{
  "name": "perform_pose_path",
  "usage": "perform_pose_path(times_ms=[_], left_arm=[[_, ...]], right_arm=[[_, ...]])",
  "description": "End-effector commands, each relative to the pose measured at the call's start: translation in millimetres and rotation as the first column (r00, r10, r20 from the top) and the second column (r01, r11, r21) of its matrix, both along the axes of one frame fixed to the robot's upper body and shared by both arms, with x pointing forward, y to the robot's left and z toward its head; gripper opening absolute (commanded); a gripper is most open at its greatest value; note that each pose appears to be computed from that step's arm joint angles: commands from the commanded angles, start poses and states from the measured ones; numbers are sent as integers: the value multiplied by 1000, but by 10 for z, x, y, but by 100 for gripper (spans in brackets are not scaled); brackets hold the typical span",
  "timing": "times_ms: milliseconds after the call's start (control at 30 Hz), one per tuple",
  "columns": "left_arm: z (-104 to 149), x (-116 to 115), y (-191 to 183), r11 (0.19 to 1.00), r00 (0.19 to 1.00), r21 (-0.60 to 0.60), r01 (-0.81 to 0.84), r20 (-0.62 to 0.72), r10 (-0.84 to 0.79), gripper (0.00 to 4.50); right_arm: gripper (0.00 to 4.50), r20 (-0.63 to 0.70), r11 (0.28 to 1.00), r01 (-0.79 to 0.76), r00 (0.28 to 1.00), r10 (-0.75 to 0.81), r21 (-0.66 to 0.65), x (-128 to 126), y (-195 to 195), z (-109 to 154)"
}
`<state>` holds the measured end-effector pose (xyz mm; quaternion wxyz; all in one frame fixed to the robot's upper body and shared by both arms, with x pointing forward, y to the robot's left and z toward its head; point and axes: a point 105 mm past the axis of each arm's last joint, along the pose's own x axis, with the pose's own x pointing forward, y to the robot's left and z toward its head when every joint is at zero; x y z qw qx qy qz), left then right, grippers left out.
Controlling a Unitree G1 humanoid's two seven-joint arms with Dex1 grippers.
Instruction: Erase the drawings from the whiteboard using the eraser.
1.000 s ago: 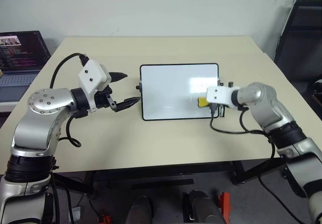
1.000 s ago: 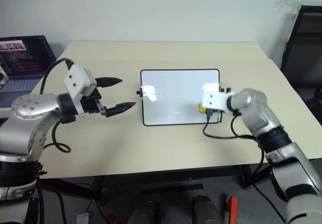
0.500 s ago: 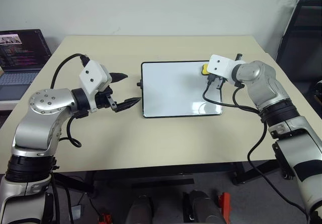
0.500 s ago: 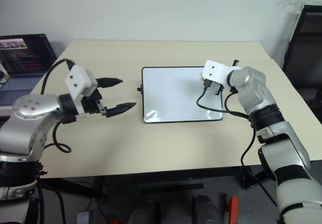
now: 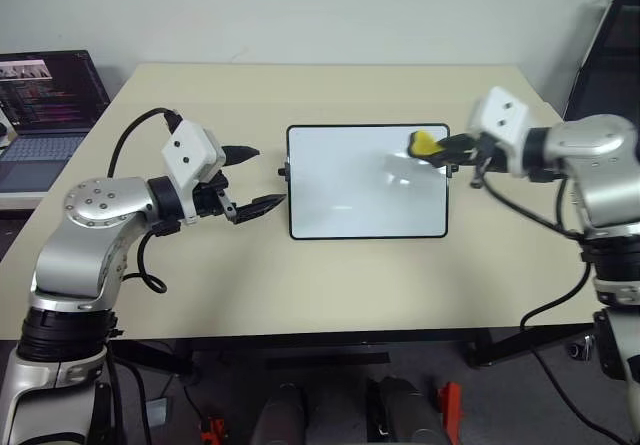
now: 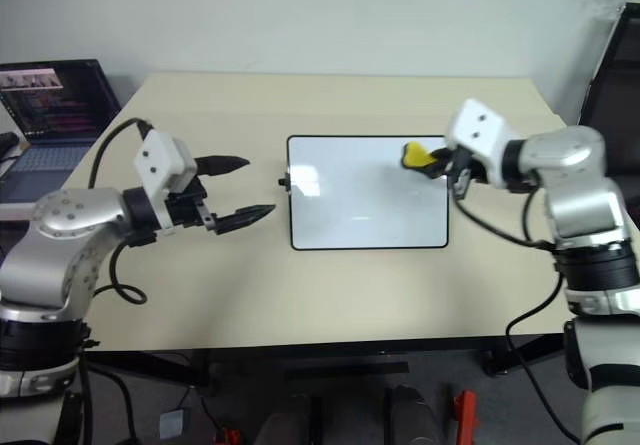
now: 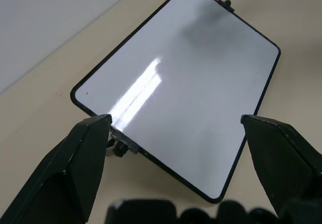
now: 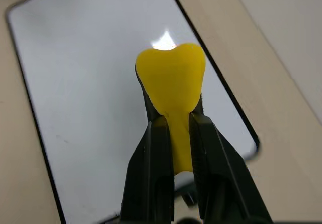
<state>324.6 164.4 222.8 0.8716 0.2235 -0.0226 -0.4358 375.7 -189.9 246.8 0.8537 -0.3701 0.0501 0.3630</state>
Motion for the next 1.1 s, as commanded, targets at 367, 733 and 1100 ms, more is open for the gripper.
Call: perform_pose_path(times_ms=[367, 733, 1100], left_arm=[[-254, 29, -1510, 923, 928, -110, 369, -17, -372, 450], [-536, 181, -2250, 917, 916, -33, 397, 74, -394, 450], [-593, 36, -2341, 885, 885, -41, 464, 65, -461, 450]], right_arm=[[16, -86, 878, 478, 876, -474, 35, -44, -1317, -236], [16, -300, 670, 734, 668, -681, 112, -150, -1768, -612], [16, -437, 576, 812, 552, -710, 90, -168, -1821, -987]])
